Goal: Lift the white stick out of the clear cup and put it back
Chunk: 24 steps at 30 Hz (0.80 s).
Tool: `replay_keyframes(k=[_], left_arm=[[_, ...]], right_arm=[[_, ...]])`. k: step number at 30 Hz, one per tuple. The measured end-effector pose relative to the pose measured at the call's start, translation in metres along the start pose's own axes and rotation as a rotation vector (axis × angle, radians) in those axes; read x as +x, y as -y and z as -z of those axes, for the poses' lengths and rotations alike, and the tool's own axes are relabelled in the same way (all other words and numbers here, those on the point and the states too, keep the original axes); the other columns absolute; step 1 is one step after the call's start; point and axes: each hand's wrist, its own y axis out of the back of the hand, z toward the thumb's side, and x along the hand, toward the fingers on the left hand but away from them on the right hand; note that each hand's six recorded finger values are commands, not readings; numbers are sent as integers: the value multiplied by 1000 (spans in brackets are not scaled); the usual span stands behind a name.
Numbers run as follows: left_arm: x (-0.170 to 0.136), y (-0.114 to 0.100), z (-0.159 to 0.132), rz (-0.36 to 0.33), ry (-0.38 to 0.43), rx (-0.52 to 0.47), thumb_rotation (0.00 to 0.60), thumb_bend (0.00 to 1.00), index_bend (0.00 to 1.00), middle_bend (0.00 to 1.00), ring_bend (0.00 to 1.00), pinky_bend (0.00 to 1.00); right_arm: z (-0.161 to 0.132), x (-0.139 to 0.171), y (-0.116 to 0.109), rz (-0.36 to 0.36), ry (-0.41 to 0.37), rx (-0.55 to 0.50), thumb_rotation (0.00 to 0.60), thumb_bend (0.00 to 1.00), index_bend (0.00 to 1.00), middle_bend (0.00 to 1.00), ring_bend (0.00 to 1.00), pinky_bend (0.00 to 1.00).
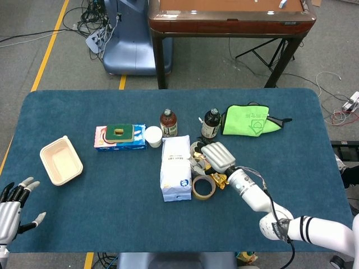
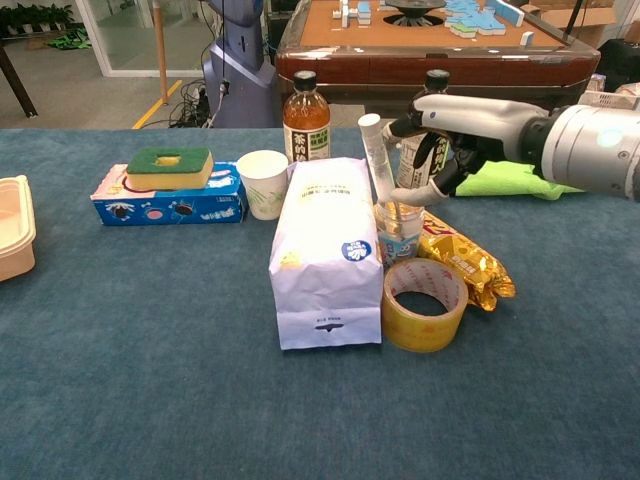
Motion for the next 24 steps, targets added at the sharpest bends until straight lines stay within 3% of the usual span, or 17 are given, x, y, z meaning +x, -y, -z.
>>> replay_keyframes(k=[6,24], left_arm=[[-9,2,20,-16,-4,52,600,229,173,98,159,34],[-7,1,17,-17,-6,82,600,230,173,97,159,34]], right_arm=[[-1,-2,2,-3,-2,2,600,437,422,292,106,245],[2,-4,5,-14,10,2,600,514,495,351,141,244]])
